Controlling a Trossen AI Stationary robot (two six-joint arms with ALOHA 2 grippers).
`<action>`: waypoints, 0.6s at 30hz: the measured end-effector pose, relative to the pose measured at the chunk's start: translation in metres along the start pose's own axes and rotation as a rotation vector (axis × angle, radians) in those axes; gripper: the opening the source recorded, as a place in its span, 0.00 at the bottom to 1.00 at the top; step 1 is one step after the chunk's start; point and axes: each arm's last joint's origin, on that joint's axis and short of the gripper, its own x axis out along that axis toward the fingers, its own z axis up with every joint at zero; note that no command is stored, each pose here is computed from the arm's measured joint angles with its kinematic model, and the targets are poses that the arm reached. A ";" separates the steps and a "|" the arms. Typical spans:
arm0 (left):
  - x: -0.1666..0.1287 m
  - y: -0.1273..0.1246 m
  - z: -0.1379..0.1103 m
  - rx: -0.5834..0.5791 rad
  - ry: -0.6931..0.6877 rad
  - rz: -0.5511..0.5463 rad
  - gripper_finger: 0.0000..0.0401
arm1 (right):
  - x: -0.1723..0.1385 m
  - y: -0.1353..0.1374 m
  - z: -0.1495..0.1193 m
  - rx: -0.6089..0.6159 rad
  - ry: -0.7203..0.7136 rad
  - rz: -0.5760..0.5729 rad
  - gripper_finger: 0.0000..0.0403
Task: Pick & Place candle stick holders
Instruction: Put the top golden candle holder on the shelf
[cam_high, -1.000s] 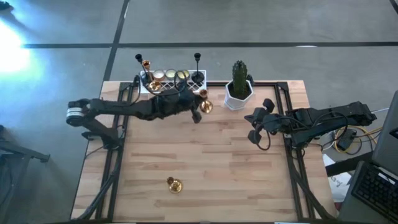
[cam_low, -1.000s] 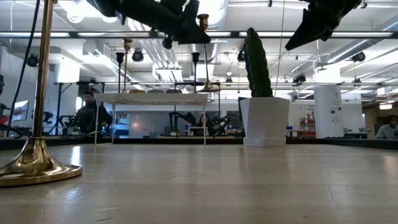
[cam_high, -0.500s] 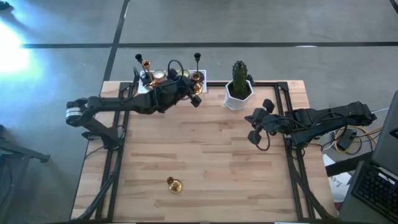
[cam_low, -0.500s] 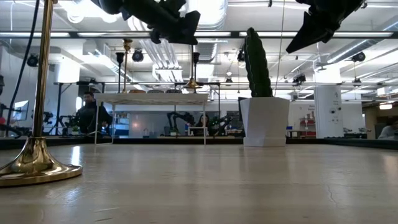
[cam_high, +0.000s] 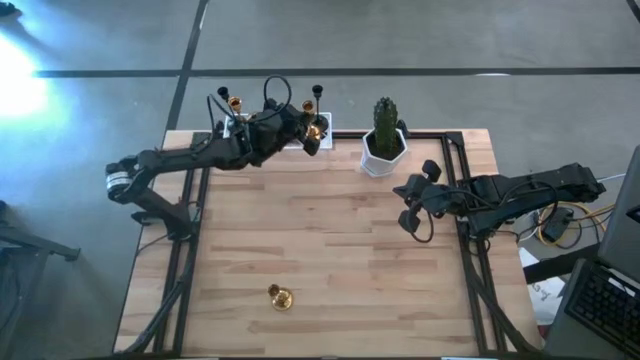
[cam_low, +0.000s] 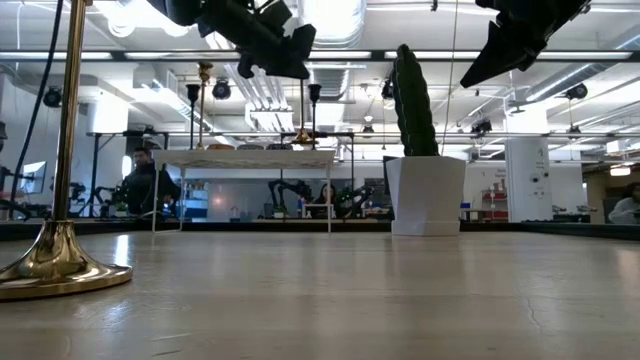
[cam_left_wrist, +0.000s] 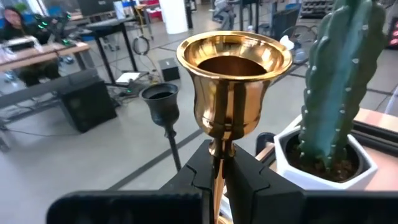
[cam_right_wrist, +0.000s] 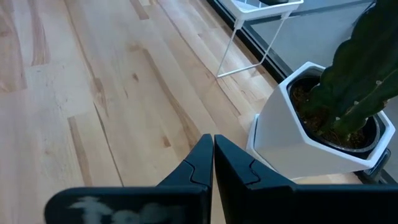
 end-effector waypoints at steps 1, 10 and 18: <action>0.001 0.002 0.000 -0.011 0.002 -0.010 0.05 | 0.000 0.000 0.000 0.000 0.000 0.000 0.02; 0.008 0.016 -0.007 -0.051 0.061 -0.002 0.05 | 0.000 0.000 0.000 0.001 -0.002 0.001 0.02; 0.010 0.019 -0.009 -0.054 0.077 -0.002 0.05 | 0.000 0.000 0.000 0.003 -0.004 0.002 0.02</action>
